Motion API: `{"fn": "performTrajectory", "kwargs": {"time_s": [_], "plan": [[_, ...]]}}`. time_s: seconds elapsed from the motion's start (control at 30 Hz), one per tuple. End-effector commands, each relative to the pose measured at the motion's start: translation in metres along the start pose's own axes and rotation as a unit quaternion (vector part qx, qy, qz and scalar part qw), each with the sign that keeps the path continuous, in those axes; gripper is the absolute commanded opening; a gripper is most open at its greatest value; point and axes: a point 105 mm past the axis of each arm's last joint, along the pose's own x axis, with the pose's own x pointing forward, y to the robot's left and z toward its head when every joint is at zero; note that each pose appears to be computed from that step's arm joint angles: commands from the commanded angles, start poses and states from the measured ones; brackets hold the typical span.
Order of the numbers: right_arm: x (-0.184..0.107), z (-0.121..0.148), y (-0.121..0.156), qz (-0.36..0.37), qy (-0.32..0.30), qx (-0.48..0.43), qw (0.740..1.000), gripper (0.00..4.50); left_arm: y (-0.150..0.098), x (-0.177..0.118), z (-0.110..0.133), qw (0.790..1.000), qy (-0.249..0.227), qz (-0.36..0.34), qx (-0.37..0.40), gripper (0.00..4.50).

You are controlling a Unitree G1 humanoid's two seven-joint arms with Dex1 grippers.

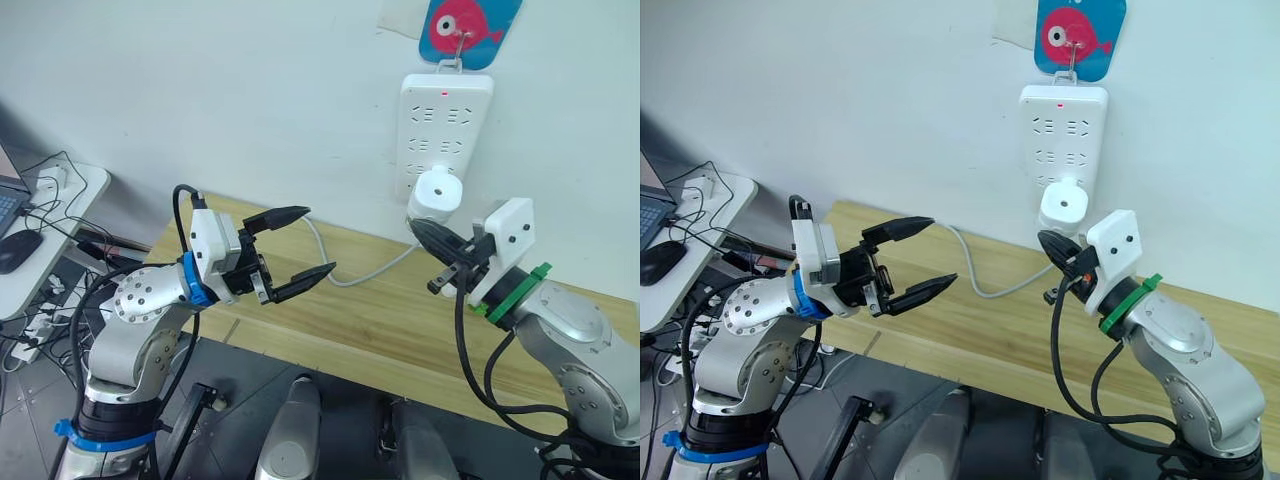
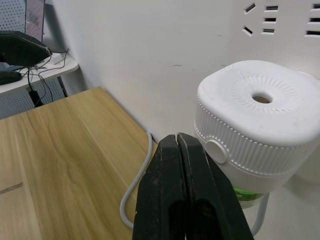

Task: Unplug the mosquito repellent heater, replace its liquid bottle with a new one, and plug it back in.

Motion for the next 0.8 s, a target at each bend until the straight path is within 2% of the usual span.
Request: {"fn": "performTrajectory", "kwargs": {"time_s": [0.03, 0.43, 0.8], "plan": [[-0.0058, 0.0104, 0.001, -0.001, -0.018, -0.013, 1.0, 0.01, -0.0018, 0.0028, 0.0073, 1.0, -0.016, -0.007, 0.016, 4.5], [-0.0148, 0.0074, -0.0049, -0.013, -0.008, -0.014, 1.0, 0.01, -0.0007, 0.0045, 0.0057, 1.0, -0.02, -0.008, 0.017, 4.5], [-0.0104, 0.0137, -0.0035, -0.013, -0.019, -0.007, 1.0, 0.01, 0.0006, 0.0052, 0.0036, 1.0, -0.02, -0.008, 0.014, 4.5]]}}
